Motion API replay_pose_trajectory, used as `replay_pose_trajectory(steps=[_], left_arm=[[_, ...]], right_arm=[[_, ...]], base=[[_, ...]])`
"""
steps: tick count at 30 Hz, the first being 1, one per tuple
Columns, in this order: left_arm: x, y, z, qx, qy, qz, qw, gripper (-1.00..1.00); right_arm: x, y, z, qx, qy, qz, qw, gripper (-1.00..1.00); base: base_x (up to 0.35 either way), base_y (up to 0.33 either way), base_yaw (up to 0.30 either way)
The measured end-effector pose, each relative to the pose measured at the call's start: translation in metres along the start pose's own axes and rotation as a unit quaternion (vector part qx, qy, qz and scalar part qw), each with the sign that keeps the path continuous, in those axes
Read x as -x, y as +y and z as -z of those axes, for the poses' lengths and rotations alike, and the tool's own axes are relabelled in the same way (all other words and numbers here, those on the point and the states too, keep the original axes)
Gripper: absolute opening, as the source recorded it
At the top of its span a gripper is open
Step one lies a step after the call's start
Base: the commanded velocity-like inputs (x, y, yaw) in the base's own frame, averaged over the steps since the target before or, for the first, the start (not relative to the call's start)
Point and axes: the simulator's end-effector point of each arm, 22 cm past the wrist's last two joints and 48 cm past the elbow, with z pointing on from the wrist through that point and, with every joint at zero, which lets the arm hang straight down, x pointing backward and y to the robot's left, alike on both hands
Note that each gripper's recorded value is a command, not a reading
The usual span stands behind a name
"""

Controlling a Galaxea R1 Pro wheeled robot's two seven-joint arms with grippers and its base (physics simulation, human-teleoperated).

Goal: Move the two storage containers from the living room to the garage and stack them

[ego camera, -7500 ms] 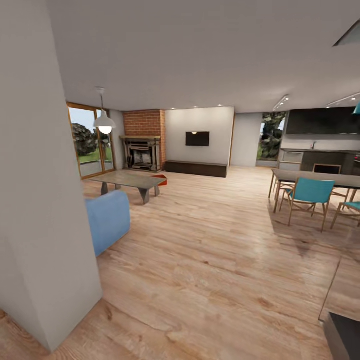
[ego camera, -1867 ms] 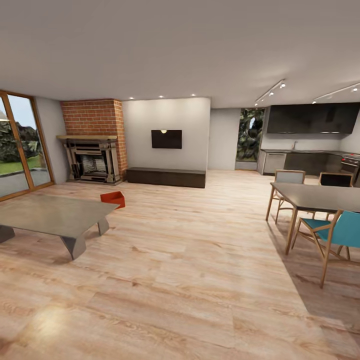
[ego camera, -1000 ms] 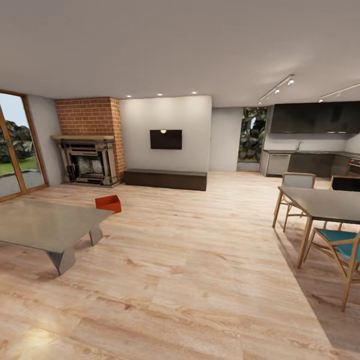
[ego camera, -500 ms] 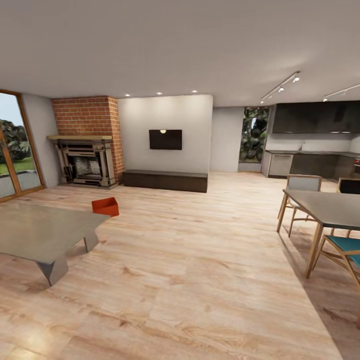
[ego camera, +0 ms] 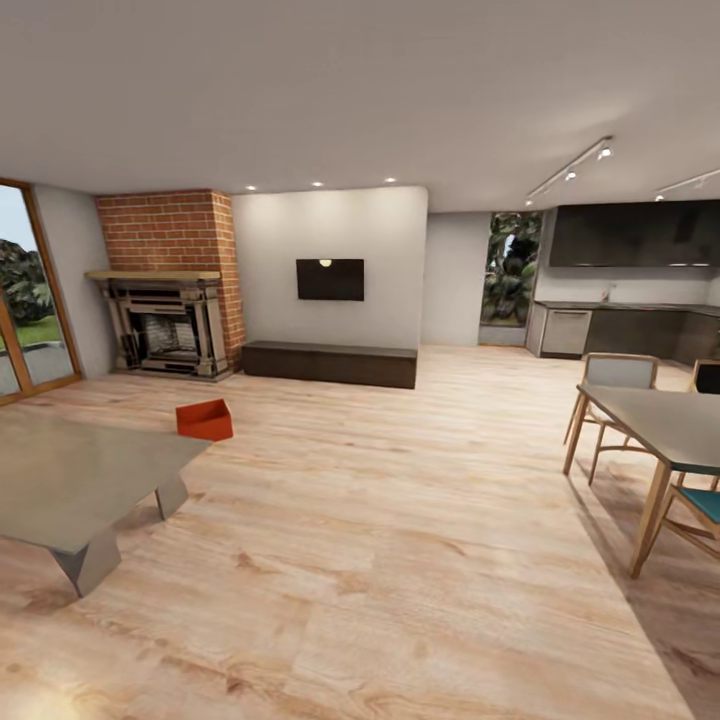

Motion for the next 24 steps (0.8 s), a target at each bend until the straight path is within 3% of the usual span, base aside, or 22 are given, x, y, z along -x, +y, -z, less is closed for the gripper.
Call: replay_pose_trajectory(steps=[24], left_arm=[[-0.002, -0.0004, 0.0, 0.0, 0.004, -0.001, 1.0, 1.0]], right_arm=[[0.0, 0.0004, 0.0, 0.001, 0.0, -0.001, 1.0, 1.0]], base=[[0.326, 0.0, 0.0]])
